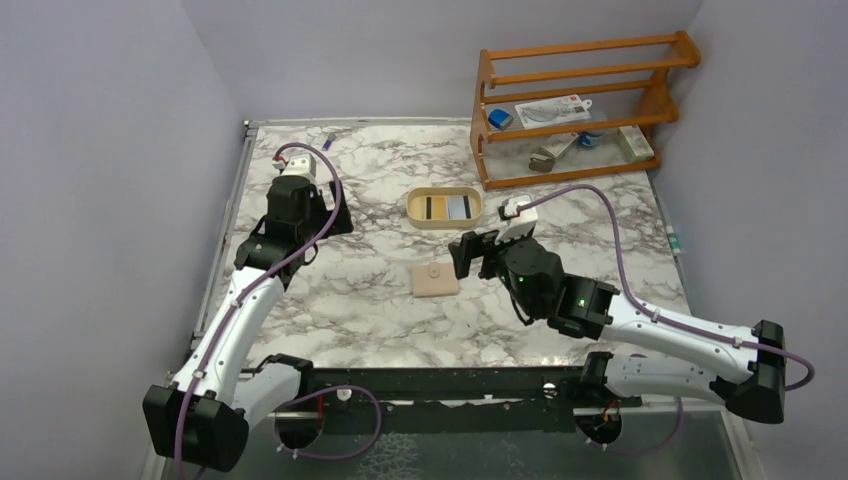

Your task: Take the credit cards out of the card holder

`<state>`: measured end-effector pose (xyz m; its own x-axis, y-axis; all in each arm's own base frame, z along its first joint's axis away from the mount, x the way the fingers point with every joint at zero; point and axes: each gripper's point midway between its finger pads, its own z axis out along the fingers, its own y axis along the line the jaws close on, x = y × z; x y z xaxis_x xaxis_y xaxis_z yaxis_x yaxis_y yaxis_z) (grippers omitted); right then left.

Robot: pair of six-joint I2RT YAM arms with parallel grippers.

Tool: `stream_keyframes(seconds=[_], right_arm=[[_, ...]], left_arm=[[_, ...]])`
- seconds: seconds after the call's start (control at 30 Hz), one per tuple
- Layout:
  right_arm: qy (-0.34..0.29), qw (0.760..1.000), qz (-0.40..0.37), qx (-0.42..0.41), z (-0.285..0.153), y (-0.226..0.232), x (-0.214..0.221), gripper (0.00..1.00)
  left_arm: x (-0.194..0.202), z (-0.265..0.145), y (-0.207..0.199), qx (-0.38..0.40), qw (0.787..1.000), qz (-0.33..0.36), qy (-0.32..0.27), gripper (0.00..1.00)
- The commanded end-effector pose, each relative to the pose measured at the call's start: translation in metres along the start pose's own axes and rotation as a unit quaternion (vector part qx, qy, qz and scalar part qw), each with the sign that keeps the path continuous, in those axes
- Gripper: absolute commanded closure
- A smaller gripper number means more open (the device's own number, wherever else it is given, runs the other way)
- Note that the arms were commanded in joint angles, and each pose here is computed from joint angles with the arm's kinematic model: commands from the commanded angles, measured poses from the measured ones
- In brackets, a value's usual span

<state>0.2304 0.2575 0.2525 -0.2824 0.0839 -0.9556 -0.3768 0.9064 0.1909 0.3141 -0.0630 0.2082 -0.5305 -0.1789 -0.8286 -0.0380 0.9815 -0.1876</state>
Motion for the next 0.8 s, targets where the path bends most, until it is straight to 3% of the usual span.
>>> stream_keyframes(seconds=[0.0,0.2,0.37,0.57,0.63,0.77], right_arm=[[-0.030,0.999,-0.022,0.033,0.004,-0.010,-0.014,0.00],[-0.009,0.995,-0.089,0.032,0.009,-0.014,0.000,0.00],[0.149,0.981,-0.077,-0.093,0.030,0.032,0.068,0.03],[0.210,0.970,-0.094,-0.079,0.060,0.040,0.116,0.04],[0.223,0.967,-0.100,-0.065,0.072,0.041,0.128,0.08],[0.268,0.960,-0.071,-0.043,0.094,0.040,0.153,0.28]], left_arm=[[-0.024,-0.009,-0.001,0.003,0.999,0.000,-0.038,0.01],[-0.019,-0.008,-0.004,0.013,0.999,0.000,-0.030,0.01],[-0.001,0.005,-0.004,0.033,0.999,-0.027,0.010,0.01],[0.034,0.010,-0.007,0.049,0.995,-0.065,0.065,0.01],[0.038,0.006,-0.009,0.056,0.993,-0.075,0.066,0.01],[0.047,-0.003,-0.015,0.078,0.990,-0.093,0.069,0.01]])
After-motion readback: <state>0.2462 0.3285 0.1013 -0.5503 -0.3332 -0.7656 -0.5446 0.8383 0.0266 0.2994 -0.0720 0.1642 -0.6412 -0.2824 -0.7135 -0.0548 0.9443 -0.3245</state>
